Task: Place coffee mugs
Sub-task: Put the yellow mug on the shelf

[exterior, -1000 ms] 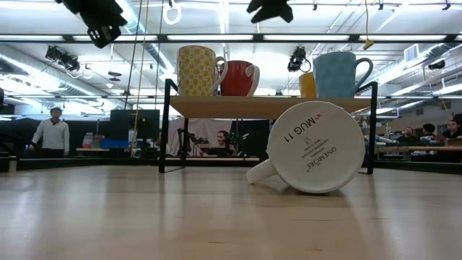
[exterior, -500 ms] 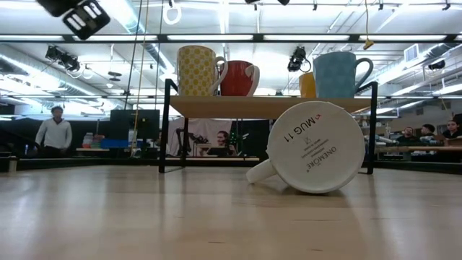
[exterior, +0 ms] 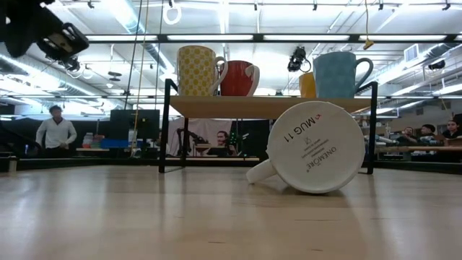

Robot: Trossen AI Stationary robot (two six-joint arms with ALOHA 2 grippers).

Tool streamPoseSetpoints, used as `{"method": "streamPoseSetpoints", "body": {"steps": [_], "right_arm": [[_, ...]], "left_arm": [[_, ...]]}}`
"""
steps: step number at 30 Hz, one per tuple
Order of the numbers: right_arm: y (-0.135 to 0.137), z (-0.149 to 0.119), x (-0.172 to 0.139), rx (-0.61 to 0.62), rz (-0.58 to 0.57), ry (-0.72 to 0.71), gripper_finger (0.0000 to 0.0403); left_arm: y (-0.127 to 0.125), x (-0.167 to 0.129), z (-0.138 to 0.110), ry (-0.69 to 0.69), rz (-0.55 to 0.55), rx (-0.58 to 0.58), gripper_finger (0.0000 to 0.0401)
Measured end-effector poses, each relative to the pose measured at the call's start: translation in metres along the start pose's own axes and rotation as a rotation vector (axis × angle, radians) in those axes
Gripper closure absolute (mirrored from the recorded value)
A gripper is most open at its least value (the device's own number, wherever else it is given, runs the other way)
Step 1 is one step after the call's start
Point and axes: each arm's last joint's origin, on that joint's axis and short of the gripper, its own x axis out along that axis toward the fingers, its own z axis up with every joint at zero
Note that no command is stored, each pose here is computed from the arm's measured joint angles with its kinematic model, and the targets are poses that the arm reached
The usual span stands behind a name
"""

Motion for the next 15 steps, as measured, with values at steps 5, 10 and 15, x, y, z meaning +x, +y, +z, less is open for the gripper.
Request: {"method": "streamPoseSetpoints", "body": {"steps": [5,10,15], "right_arm": [[0.0038,-0.0006,-0.0003,-0.007,0.009,0.001,0.0228],[0.0070,-0.0010,-0.0006,-0.013,0.017,0.001,0.0228],[0.0078,-0.0011,-0.0007,-0.013,0.019,0.001,0.0228]], "left_arm": [[0.0017,0.0050,-0.0028,0.056,0.031,-0.004,0.0310],[0.0000,0.0068,-0.0053,0.085,0.035,0.006,0.0310],[-0.0015,0.0094,-0.0082,0.122,0.044,0.012,0.0310]]}}
